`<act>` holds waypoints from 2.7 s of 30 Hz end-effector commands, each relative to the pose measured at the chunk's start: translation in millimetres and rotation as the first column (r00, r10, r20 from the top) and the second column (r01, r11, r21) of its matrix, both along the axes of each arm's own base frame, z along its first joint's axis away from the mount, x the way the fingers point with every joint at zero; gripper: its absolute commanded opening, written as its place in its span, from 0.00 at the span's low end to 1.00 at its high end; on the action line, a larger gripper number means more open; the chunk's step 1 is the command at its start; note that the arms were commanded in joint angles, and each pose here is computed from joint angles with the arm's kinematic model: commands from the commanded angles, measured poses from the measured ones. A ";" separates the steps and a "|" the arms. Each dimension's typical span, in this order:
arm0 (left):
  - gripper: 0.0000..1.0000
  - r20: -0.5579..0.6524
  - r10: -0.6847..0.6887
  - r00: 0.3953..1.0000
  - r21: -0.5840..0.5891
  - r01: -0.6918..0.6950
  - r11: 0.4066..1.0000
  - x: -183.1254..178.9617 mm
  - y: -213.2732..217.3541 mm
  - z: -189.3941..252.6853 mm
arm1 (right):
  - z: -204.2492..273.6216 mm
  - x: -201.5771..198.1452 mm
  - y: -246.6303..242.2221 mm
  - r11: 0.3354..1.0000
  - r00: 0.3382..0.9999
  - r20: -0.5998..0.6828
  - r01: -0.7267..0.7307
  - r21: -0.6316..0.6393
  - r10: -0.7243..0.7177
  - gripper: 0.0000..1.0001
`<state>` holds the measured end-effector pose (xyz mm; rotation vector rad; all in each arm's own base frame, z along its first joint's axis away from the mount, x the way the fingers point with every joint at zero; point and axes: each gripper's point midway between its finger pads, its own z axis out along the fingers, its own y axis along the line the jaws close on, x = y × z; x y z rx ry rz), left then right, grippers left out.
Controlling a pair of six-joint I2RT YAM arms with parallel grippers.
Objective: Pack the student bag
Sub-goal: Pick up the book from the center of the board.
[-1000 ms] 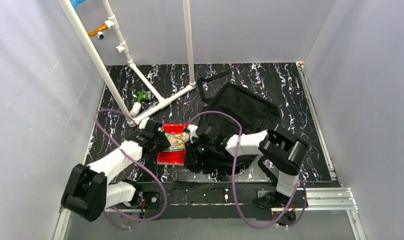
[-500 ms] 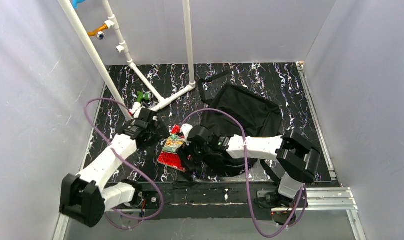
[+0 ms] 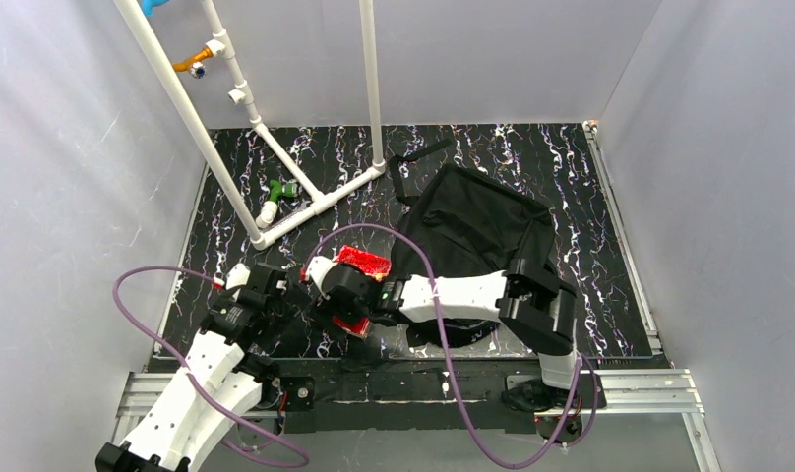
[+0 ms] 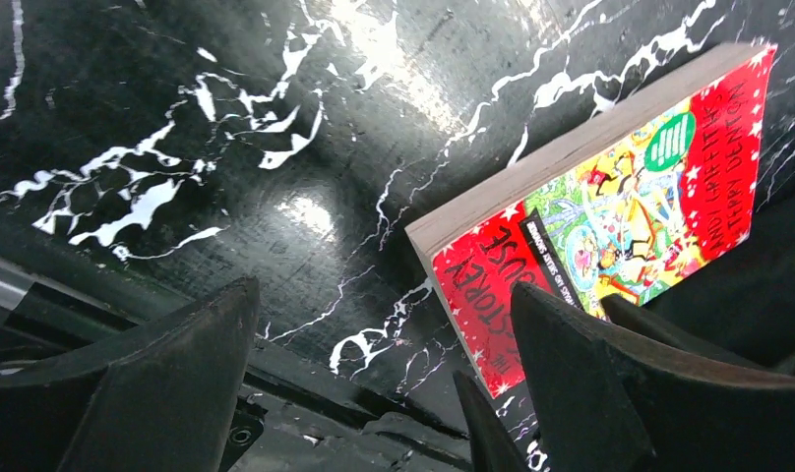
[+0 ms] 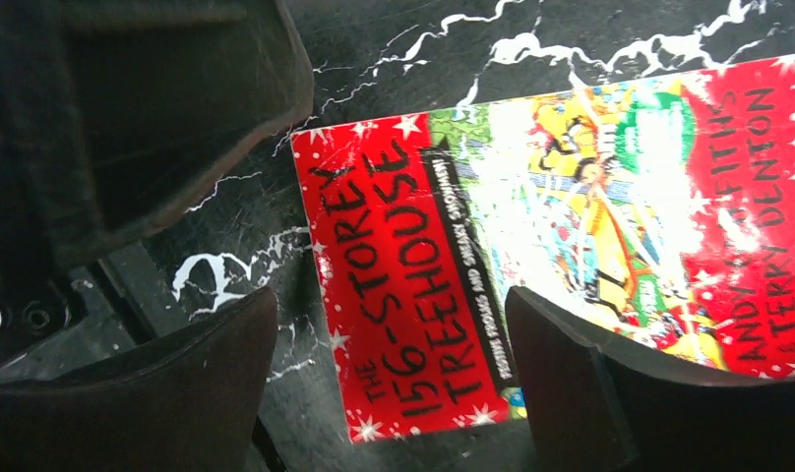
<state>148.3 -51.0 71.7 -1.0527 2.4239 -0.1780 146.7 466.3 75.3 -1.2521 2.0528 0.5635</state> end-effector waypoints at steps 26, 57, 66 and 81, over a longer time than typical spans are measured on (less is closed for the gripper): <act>0.98 -0.027 0.263 0.964 0.050 -0.261 0.964 -20.0 29.9 10.4 | -51.3 2.6 -10.7 0.973 0.965 0.252 0.122 -0.198 -0.070 0.86; 0.96 0.173 0.077 0.982 -0.174 -0.047 0.984 11.1 -14.6 58.5 | 37.3 28.2 -1.0 0.966 0.965 -0.234 0.163 0.199 -0.115 0.01; 0.98 0.210 0.087 0.974 -0.492 0.028 0.870 22.0 -68.8 79.8 | 86.4 41.6 1.8 0.930 0.943 -0.319 0.196 0.311 -0.092 0.01; 0.98 0.187 0.136 0.973 -0.589 0.001 0.808 65.7 -95.7 58.1 | 104.4 38.4 11.2 0.898 0.928 -0.369 0.199 0.392 -0.044 0.01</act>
